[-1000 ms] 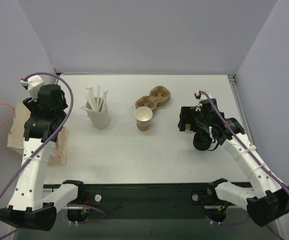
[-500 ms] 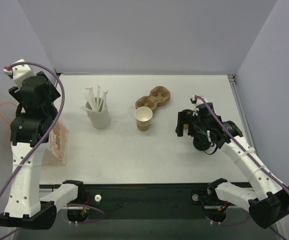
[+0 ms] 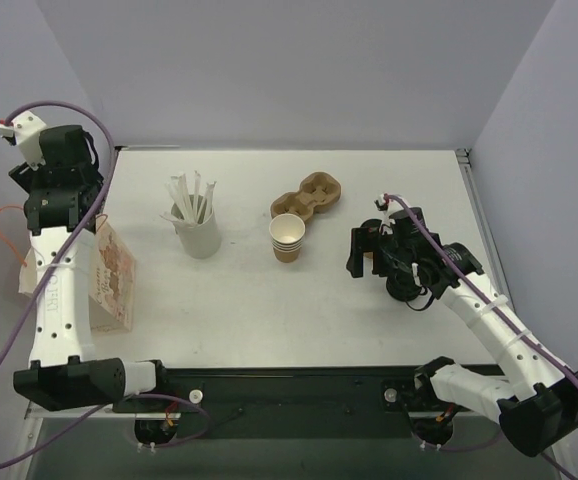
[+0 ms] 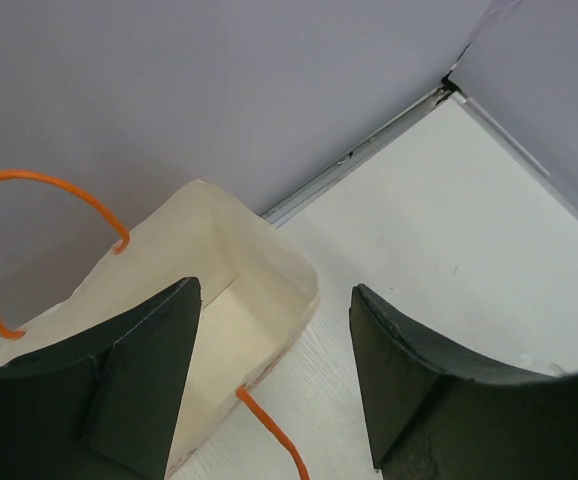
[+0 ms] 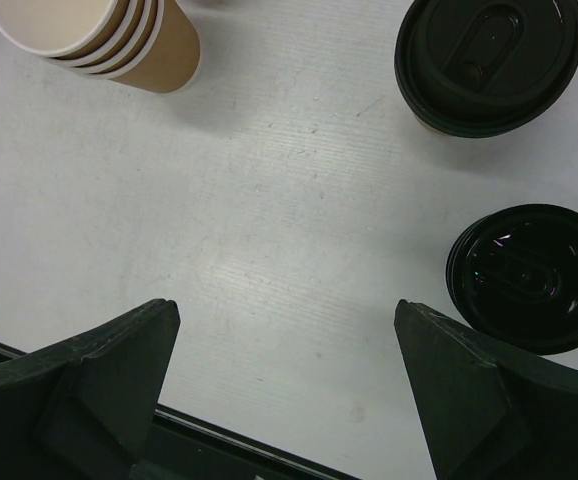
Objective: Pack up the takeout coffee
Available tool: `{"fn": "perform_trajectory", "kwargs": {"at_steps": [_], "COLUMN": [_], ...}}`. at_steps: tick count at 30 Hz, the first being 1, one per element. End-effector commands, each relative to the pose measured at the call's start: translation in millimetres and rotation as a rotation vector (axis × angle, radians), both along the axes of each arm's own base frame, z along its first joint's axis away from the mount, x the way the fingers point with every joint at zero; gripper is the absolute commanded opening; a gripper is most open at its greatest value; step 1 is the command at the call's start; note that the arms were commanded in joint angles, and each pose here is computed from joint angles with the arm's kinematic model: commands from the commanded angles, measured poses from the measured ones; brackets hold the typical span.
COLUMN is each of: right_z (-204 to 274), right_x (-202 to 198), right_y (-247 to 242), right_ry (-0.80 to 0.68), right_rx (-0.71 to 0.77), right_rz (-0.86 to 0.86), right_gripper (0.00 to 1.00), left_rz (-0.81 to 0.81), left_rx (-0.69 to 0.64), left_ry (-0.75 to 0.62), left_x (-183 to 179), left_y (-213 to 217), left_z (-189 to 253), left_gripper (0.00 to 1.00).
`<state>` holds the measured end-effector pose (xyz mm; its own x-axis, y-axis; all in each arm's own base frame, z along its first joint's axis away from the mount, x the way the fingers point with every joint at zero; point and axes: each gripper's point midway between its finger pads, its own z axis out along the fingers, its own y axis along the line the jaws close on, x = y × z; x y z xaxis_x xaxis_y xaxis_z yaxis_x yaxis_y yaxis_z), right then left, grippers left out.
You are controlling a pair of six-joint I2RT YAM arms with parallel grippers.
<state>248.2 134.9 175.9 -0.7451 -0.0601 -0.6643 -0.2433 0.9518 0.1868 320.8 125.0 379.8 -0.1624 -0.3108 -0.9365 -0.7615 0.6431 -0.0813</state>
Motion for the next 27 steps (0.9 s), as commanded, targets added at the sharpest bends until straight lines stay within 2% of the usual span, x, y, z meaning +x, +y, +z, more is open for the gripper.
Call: {"fn": "perform_trajectory", "kwargs": {"at_steps": [1, 11, 14, 17, 22, 24, 25, 27], "right_z": [-3.6, -4.5, -4.9, -5.9, -4.0, -2.0, 1.1, 3.1], "right_x": [-5.4, -6.8, -5.9, -4.8, -5.7, -6.6, -6.4, -8.4], "right_y": [3.7, 2.5, 2.5, 1.9, 1.2, 0.4, 0.2, -0.1], "right_ry": [0.01, 0.011, 0.011, 0.013, 0.006, 0.001, -0.007, -0.008], "right_rx": [-0.006, -0.024, -0.028, -0.033, -0.031, -0.03, -0.022, -0.017], "right_rz": [0.038, 0.054, 0.055, 0.05, 0.046, 0.045, 0.04, 0.037], "right_gripper": [0.97, 0.97, 0.97, 0.97, 0.97, 0.97, 0.97, 0.97], "left_rz": [0.021, 0.076, 0.096, 0.086, 0.036, 0.01, -0.002, -0.045], "left_rx": [-0.088, -0.169, -0.158, -0.139, -0.12, -0.109, -0.102, -0.092], "left_ry": [-0.012, 0.085, 0.112, 0.119, 0.146, 0.155, 0.14, 0.149], "left_x": [11.3, 34.4, 32.7, 31.9, 25.8, 21.2, 16.9, 11.4], "left_y": [8.5, 30.6, 36.9, 38.8, 34.3, 31.8, 30.2, 24.3], "left_z": [-19.5, -87.0, -94.5, -97.3, -94.9, -90.7, -82.6, -74.7], "left_gripper": [0.71, 0.71, 0.66, 0.57, 0.26, 0.17, 0.09, 0.03]}}
